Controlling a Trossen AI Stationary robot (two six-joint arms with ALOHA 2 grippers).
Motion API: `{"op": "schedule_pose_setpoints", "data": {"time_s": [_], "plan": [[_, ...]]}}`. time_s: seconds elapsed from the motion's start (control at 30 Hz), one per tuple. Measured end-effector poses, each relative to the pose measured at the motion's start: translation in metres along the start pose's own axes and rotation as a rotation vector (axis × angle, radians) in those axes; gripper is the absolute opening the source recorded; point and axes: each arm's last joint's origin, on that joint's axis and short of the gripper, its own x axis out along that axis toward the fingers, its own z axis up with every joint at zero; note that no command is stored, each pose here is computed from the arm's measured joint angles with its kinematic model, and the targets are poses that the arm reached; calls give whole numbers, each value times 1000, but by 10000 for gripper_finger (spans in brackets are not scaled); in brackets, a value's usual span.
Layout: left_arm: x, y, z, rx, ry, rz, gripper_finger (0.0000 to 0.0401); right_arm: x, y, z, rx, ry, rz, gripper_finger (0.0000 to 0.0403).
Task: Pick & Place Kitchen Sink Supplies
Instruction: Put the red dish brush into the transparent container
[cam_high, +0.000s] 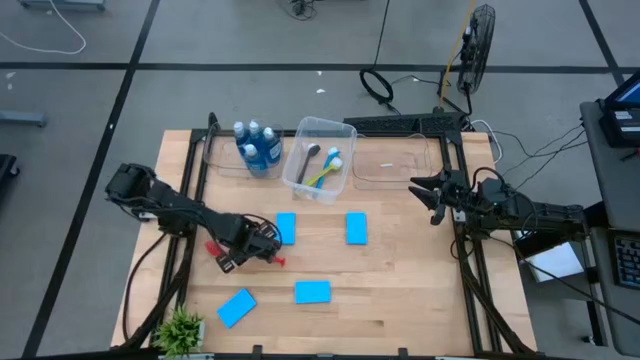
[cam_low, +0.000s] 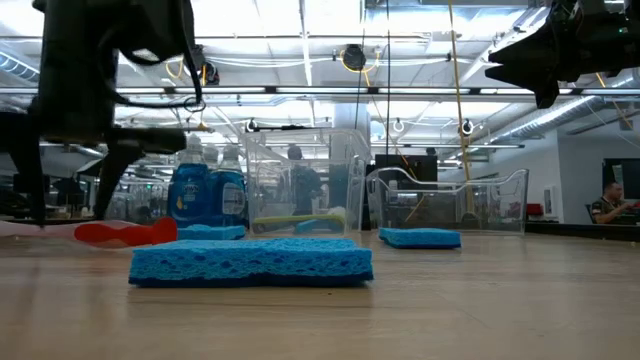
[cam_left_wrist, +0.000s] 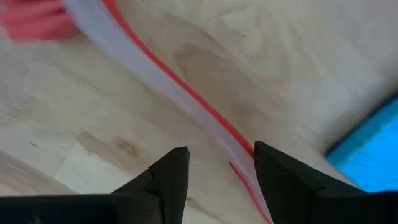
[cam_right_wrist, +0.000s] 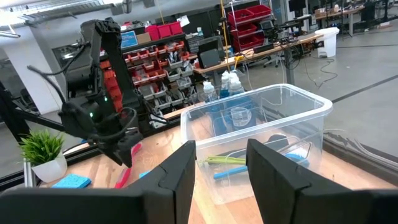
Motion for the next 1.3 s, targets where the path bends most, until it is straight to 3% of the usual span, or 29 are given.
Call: {"op": "schedule_pose_setpoints", "data": {"time_s": [0.33, 0.87, 1.3], "plan": [[19, -12, -4, -25, -24, 4, 184, 0, 0, 0, 0, 0, 0, 130], [20, -11, -1, 14, -62, -7, 182, 0, 0, 0, -6, 0, 0, 130], [19, -10, 2, 20, -106, -4, 62, 0, 0, 0, -4, 0, 0, 130]]}}
